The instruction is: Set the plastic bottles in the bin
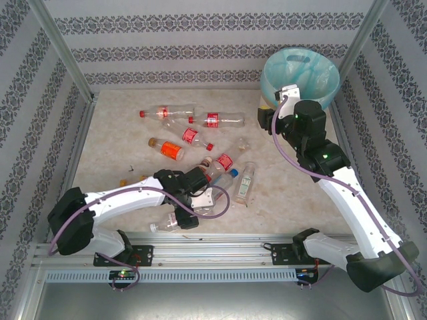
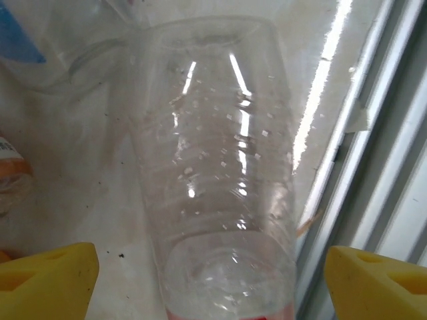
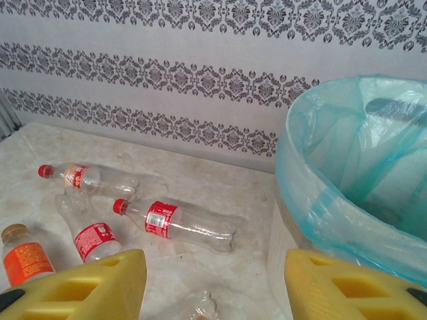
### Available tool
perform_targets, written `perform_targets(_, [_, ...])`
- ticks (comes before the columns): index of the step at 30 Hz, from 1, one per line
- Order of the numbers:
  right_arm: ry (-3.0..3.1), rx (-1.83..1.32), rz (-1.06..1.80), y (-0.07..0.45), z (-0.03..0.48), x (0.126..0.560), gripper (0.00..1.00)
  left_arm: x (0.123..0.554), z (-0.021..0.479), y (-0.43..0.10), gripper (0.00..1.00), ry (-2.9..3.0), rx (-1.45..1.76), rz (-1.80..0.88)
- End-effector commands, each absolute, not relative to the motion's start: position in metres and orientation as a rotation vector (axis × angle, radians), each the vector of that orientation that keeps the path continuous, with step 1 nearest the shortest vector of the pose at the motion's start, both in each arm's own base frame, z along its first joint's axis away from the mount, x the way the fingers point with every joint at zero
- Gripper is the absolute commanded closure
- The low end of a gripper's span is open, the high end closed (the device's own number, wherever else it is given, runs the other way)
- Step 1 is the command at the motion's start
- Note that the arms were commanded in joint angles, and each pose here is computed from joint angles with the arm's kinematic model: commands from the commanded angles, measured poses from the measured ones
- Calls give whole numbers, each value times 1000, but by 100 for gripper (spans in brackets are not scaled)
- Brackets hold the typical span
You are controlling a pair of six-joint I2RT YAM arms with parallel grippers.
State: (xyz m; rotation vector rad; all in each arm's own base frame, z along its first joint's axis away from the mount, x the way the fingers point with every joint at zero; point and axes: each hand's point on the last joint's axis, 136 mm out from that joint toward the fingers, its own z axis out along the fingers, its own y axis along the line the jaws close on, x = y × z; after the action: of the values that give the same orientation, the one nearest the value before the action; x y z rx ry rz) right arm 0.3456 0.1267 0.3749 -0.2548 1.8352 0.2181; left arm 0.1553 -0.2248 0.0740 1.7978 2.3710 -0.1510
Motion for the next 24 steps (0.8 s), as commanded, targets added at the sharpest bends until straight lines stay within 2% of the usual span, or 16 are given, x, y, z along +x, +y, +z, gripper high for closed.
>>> perform_targets(1, [1813,-254,180,122,382,340,42,165,64,-230,12,2359,1779,-84])
perform_targets(8, [1824,-267,140,119,377,340,42,173,44,-232,17,2388,1798,-18])
perform_targets(15, [1821,-286,142,123,377,340,41,172,40,-231,29,2393,1825,-2])
perform_targets(20, [1809,-286,131,121,381,335,42,163,64,-234,36,2400,1809,-90])
perform_targets(24, [1787,-283,133,121,390,331,41,162,114,-245,38,2310,1733,-212])
